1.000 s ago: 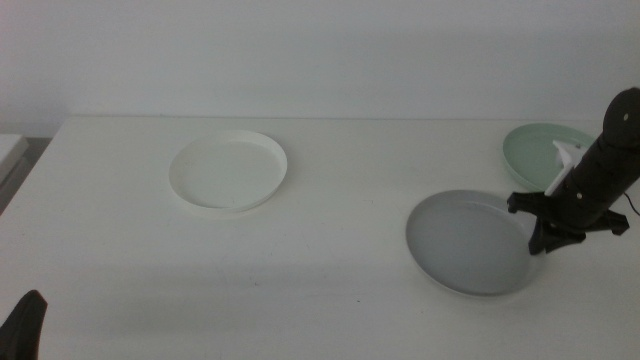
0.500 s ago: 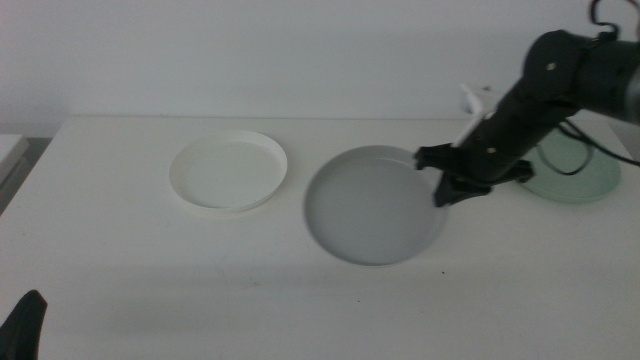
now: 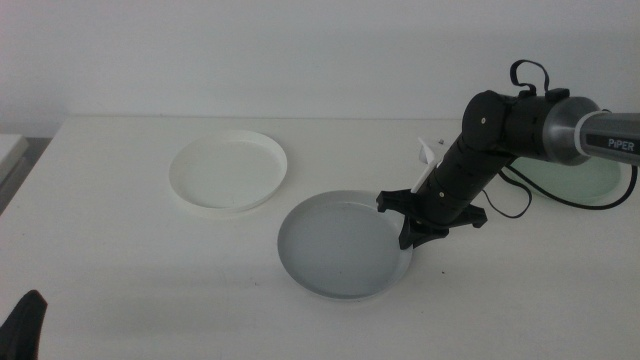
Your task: Stack the three bowls on top of each other.
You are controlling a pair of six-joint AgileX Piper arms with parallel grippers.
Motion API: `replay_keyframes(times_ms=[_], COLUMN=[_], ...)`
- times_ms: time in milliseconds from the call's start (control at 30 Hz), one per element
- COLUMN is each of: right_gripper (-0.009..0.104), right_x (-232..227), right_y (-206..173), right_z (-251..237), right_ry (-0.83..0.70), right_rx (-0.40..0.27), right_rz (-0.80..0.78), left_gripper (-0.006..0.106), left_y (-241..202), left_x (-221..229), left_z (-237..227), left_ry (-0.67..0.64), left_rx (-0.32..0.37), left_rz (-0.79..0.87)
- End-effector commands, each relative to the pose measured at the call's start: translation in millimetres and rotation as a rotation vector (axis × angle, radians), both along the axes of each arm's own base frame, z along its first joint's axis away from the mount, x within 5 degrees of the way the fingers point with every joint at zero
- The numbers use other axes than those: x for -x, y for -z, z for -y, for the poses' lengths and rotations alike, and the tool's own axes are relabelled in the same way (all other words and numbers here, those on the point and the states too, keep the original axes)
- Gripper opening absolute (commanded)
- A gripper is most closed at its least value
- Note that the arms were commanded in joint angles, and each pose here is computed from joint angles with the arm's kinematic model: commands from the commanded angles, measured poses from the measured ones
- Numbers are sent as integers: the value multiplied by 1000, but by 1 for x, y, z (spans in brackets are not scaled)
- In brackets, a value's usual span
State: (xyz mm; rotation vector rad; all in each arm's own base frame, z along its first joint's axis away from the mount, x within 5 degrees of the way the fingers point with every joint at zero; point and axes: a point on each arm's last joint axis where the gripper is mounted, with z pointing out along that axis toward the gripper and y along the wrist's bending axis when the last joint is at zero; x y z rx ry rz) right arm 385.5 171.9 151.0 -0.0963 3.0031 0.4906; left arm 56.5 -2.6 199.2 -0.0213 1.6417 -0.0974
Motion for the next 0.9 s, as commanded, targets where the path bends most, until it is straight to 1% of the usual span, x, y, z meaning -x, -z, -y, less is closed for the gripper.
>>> replay_keyframes(times_ms=[0, 67, 100, 167, 233, 333, 400, 433, 500, 533, 633, 667, 733, 833, 867], right_gripper=[0, 6, 12, 27, 46, 71, 83, 86, 86, 86, 86, 86, 86, 86, 86], right_x=[-2, -2, -2, -3, -5, -10, -17, -21, -28, -33, -43, -46, -51, -56, -59], right_y=[2, 3, 3, 3, -4, -31, -59, -77, -108, -128, -159, -165, -168, -158, -150], right_z=[-2, -2, -2, -2, -2, 3, 16, 26, 51, 72, 125, 145, 183, 230, 245], right_ry=[-1, 0, 1, 4, -7, -73, -102, -105, -82, -45, 74, 117, 209, 324, 372], right_rx=[-1, 0, 0, -2, -7, -3, 24, 50, 109, 148, 231, 253, 268, 284, 280], right_rz=[4, 3, 7, 15, 32, 73, 118, 148, 202, 249, 320, 339, 365, 368, 361], left_gripper=[94, 94, 94, 94, 94, 94, 94, 94, 94, 94, 94, 94, 94, 94, 94], left_y=[-1, -1, -1, -1, -1, -1, -1, -1, -1, -1, -1, -1, -1, -1, -1], left_x=[0, 0, 0, 0, 0, 0, 0, 0, 0, 0, 0, 0, 0, 0, 0], left_z=[0, 0, 0, 0, 0, 0, 0, 0, 0, 0, 0, 0, 0, 0, 0], left_ry=[3, 3, 3, 3, 3, 3, 3, 3, 3, 3, 3, 3, 3, 3, 3], left_rx=[2, 2, 2, 2, 0, 0, 0, 0, 0, 0, 0, 0, 0, 0, 0], left_rz=[13, 13, 13, 13, 13, 13, 13, 13, 13, 13, 13, 13, 13, 13, 13])
